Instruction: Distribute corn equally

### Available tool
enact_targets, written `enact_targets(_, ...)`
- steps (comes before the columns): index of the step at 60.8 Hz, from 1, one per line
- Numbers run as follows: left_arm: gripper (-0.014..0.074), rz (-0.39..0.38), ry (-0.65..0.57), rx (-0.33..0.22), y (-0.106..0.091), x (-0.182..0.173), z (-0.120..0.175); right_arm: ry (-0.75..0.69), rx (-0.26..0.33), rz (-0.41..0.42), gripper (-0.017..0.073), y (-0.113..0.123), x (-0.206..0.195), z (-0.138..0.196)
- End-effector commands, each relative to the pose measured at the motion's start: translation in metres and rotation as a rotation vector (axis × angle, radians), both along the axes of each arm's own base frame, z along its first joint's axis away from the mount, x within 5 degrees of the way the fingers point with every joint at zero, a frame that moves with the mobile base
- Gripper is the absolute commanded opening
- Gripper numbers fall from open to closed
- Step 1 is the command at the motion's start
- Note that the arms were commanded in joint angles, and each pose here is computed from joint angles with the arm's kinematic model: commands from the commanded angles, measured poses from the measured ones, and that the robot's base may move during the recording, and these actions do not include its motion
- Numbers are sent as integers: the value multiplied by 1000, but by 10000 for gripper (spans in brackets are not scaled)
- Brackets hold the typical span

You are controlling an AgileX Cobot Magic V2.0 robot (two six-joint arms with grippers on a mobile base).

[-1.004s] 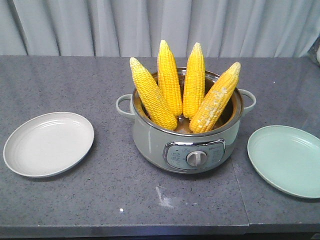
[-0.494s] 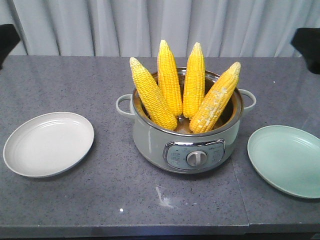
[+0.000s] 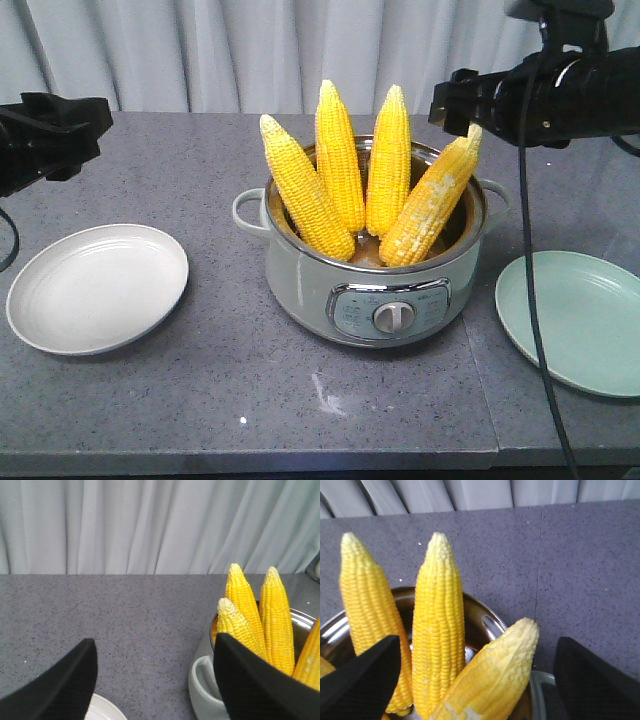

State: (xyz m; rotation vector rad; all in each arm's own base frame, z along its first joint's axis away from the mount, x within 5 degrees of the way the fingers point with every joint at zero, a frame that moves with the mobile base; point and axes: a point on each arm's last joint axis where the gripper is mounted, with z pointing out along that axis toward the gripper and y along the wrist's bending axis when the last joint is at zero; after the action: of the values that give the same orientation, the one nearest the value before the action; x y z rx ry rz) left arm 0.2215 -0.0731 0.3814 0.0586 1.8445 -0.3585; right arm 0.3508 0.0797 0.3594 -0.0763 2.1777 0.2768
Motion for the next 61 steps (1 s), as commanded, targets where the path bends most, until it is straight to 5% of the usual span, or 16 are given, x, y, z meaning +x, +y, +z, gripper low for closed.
enact_targets(1,489,-18,-103,-42,-1,-4,21,-91,18,-4,595,1,7,15)
enact_targets(25,486,-6,-48,-20,0,-4,16,-28,4,-7,555,4,24,-11)
enact_targets(30,485,-7,-52,-21,0,-4,16,-21,6,-7,475,4,24,-11)
enact_targets(47,485,-5,-48,-23,0,-4,16,-109,-1,1,-7,1,9,15)
enact_targets(61,485,-20,-93,-37,-4,2,17,-321,-7,-1,-9,-13,-47,84)
